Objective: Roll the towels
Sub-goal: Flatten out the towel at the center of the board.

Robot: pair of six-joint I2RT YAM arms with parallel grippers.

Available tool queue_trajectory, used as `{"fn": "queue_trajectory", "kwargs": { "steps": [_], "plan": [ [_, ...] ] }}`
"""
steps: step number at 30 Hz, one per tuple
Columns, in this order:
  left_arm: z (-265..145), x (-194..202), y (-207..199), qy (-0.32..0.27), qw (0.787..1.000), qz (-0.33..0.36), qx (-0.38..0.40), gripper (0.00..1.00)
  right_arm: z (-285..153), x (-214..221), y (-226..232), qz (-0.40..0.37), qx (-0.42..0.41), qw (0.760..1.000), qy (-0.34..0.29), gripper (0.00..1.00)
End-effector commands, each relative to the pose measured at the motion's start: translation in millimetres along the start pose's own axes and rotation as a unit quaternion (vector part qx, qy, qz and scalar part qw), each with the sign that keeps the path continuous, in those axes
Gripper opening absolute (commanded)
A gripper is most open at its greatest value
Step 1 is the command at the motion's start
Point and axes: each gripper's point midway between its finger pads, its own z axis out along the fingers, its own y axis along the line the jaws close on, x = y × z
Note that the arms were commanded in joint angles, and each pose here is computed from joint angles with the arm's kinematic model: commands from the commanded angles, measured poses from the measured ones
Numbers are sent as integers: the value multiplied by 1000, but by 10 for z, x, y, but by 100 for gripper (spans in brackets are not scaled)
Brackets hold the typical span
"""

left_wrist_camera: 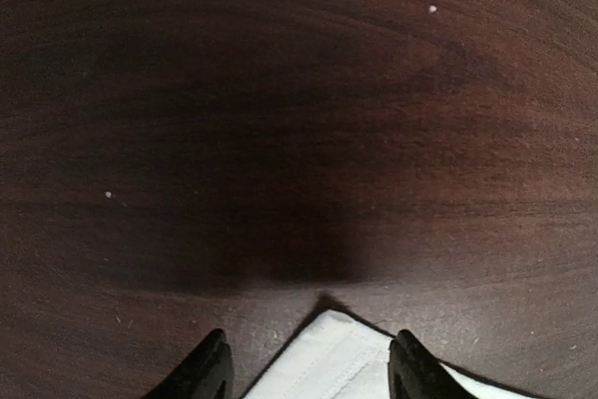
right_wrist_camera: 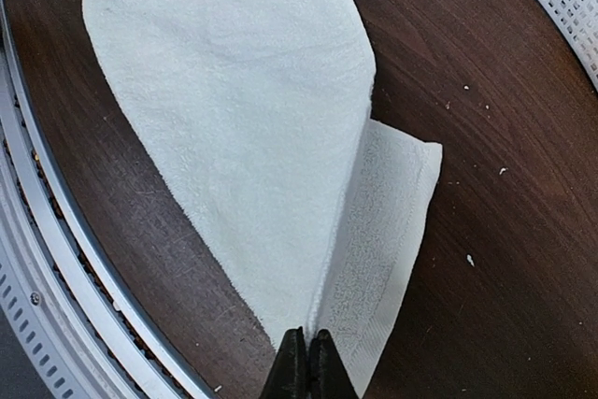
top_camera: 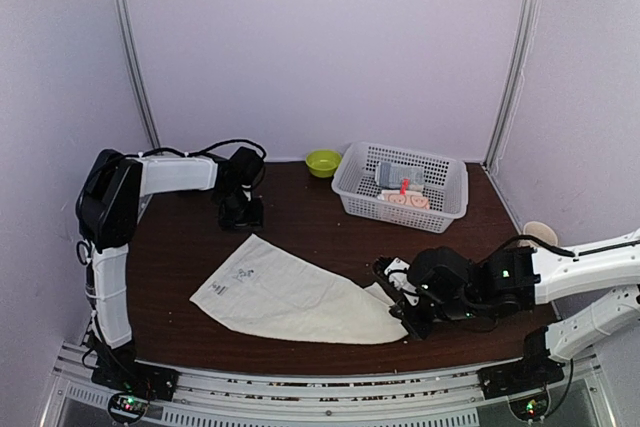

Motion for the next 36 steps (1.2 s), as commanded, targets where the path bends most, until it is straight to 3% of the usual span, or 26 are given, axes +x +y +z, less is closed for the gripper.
{"fn": "queue_trajectory", "kwargs": {
  "steps": [1,12,15,22,30,36],
  "plan": [
    [38,-35,26,18,999,28,17,56,-41,-45,10,16,-9,1000,-22,0],
    [260,73,-113,60,993,84,59,62,-55,-40,6,22,-10,1000,-20,0],
    [316,123,-107,73,992,90,59,60,-70,-53,-8,23,-6,1000,-20,0],
    [400,329,-22,105,990,84,50,44,-139,-91,-54,28,4,999,-25,0],
    [320,473,7,118,984,115,63,61,-189,-112,-126,33,14,999,-30,0],
    [245,444,22,119,980,146,67,64,-195,-104,-133,34,15,999,-29,0]
  ]
}}
